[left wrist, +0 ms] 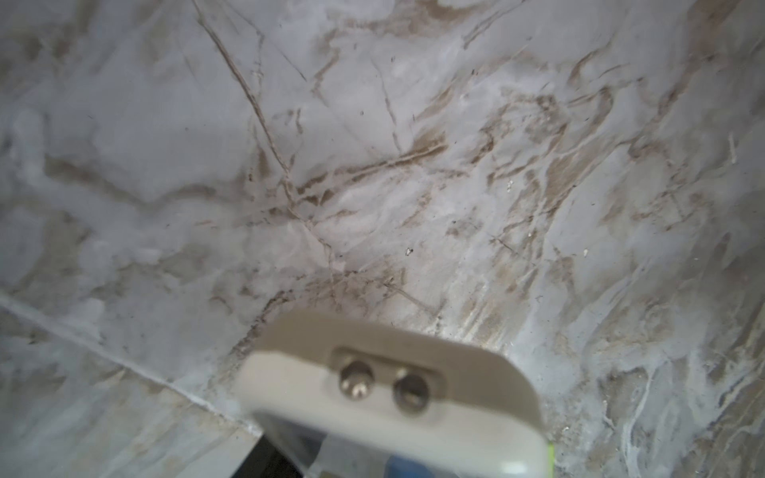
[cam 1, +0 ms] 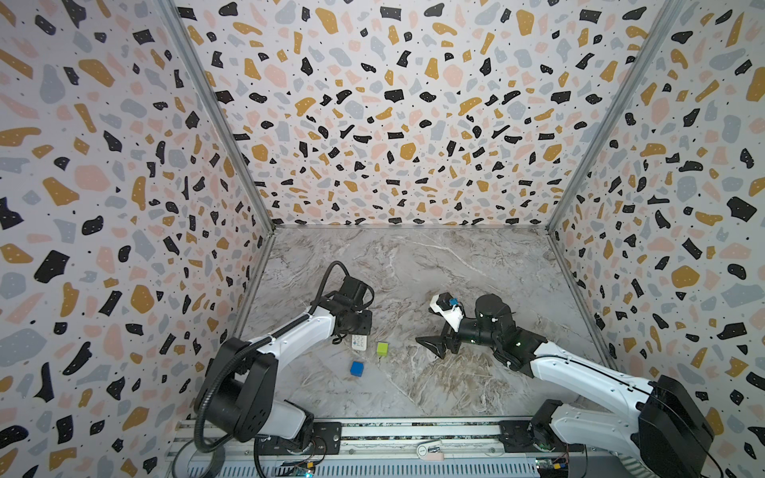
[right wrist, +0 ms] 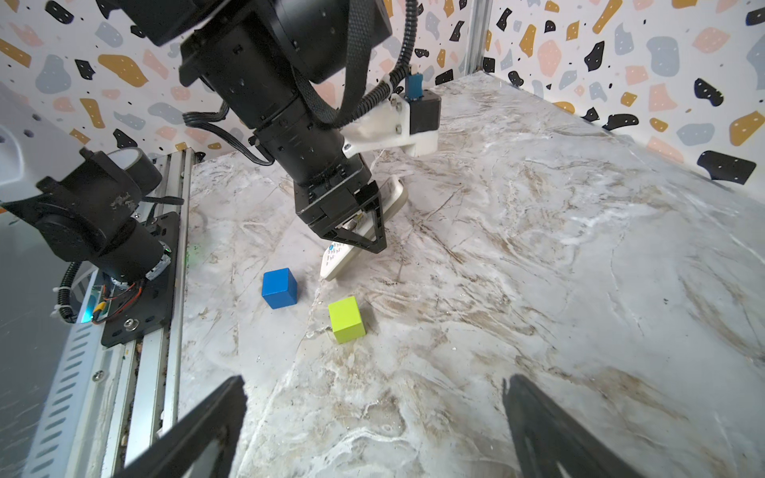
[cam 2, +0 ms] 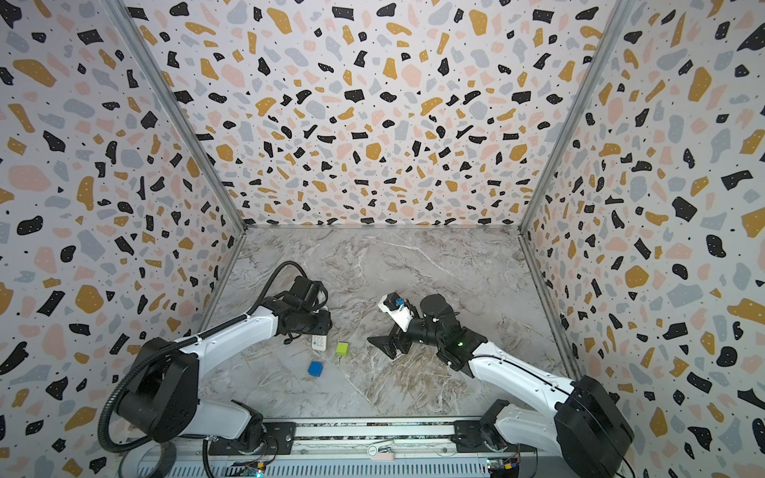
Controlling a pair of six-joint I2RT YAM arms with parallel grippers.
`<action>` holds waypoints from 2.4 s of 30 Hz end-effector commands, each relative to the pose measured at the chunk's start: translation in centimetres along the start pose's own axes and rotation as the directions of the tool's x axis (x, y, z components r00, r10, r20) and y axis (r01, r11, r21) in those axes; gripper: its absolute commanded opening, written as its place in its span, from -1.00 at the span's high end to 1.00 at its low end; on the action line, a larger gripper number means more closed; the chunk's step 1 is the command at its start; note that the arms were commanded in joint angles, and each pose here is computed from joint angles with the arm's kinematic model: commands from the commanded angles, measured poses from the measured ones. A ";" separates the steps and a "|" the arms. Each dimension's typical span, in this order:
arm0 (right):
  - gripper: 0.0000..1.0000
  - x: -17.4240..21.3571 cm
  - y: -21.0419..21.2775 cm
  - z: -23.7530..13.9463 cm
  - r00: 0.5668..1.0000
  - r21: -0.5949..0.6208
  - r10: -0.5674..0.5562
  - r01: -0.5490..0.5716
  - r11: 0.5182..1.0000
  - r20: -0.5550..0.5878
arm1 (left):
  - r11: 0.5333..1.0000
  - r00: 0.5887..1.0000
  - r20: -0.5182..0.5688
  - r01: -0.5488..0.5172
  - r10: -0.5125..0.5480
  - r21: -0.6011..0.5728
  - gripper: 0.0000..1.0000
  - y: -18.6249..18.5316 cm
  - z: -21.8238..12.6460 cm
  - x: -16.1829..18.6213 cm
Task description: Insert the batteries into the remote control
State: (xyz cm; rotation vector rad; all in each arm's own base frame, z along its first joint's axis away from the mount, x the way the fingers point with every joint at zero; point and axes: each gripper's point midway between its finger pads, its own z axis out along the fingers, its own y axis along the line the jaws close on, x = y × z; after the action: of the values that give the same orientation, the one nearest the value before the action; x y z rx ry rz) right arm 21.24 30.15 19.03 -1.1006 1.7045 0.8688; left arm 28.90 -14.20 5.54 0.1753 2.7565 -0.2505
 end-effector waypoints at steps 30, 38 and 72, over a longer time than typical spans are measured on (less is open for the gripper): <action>-0.98 -0.4 -0.3 -1.0 0.999 0.031 -0.028 0.027 0.999 0.041 | 0.993 0.996 -0.044 0.068 -0.073 -0.101 0.29 2.2 4.2 -0.9; -0.98 -0.4 -0.4 -0.9 0.999 0.031 -0.028 0.027 0.999 0.040 | 0.993 0.997 -0.036 0.070 -0.074 -0.091 0.06 1.9 3.4 -1.3; -0.98 3.8 -12.5 -10.8 0.973 0.645 0.128 -0.223 0.730 0.192 | 0.918 0.661 0.725 0.383 -0.193 -0.105 -0.99 10.9 -12.7 -6.1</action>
State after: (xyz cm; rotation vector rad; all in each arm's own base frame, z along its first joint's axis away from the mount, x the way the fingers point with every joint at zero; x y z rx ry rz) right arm 27.60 17.79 16.76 -0.5408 1.8480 0.4481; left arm 31.43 -5.02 16.28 -0.2330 2.1363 -0.1389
